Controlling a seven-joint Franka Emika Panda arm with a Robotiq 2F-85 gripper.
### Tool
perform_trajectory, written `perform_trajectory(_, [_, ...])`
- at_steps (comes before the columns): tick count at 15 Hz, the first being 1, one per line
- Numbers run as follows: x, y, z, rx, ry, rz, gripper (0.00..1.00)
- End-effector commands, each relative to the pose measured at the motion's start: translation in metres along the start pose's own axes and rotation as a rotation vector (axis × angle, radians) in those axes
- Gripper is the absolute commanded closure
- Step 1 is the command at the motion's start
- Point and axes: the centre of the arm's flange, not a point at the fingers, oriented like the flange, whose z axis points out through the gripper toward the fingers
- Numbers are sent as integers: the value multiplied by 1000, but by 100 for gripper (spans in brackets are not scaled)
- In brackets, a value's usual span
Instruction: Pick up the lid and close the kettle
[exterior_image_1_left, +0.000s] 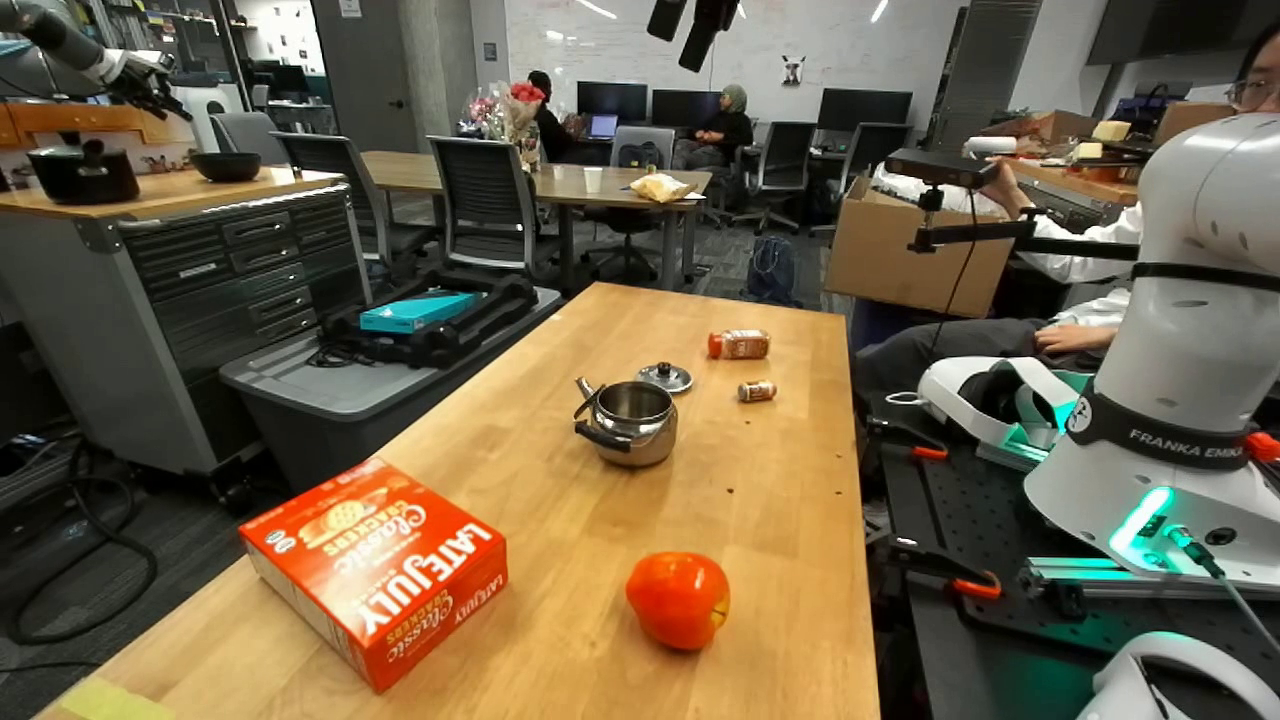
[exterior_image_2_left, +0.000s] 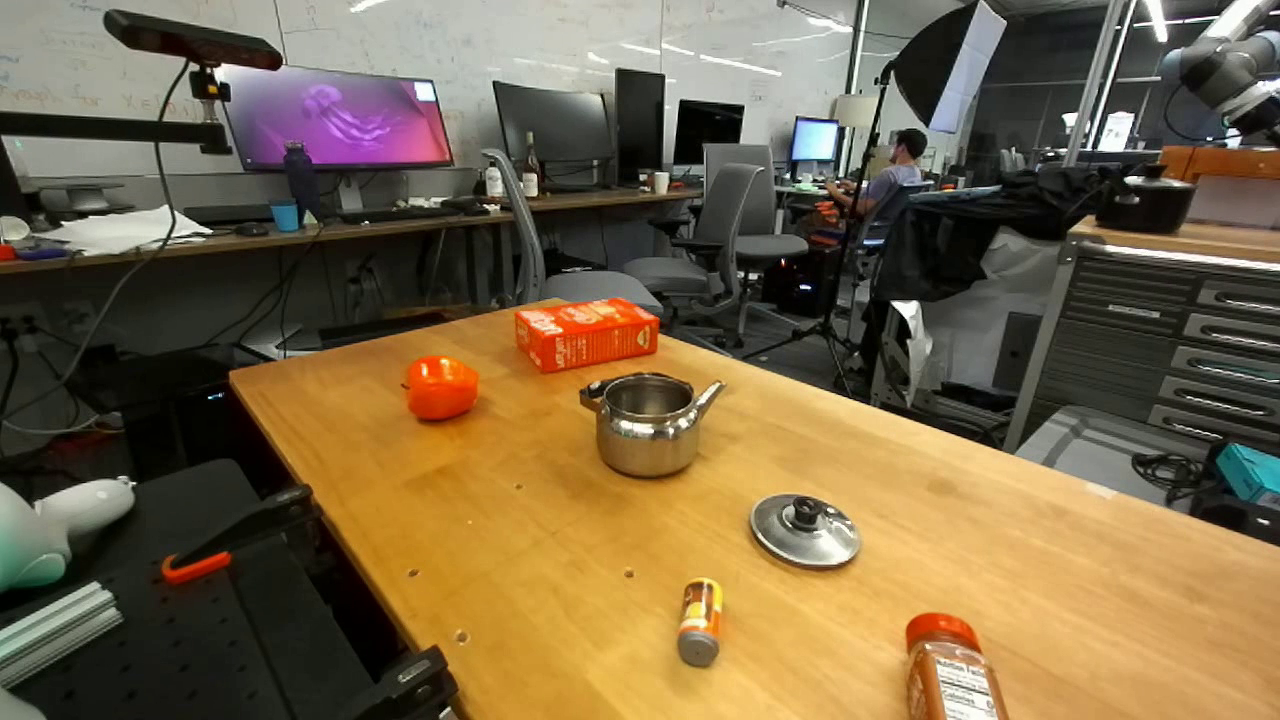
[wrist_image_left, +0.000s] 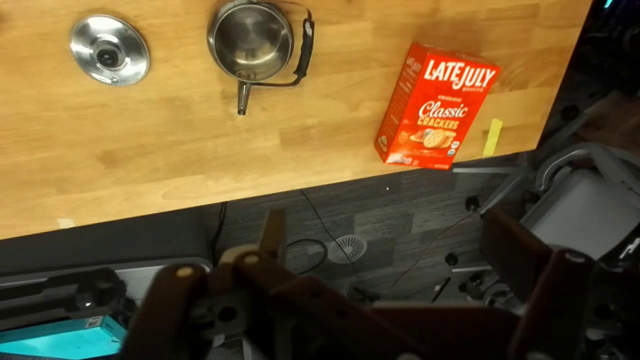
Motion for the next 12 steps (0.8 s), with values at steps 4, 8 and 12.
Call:
perform_trajectory(4, [39,50,-2,0,65,84,0])
perform_trajectory(8, [52,73,7,-4,71,138,0])
perform_trajectory(12, [40,77,18,20,35,182,0])
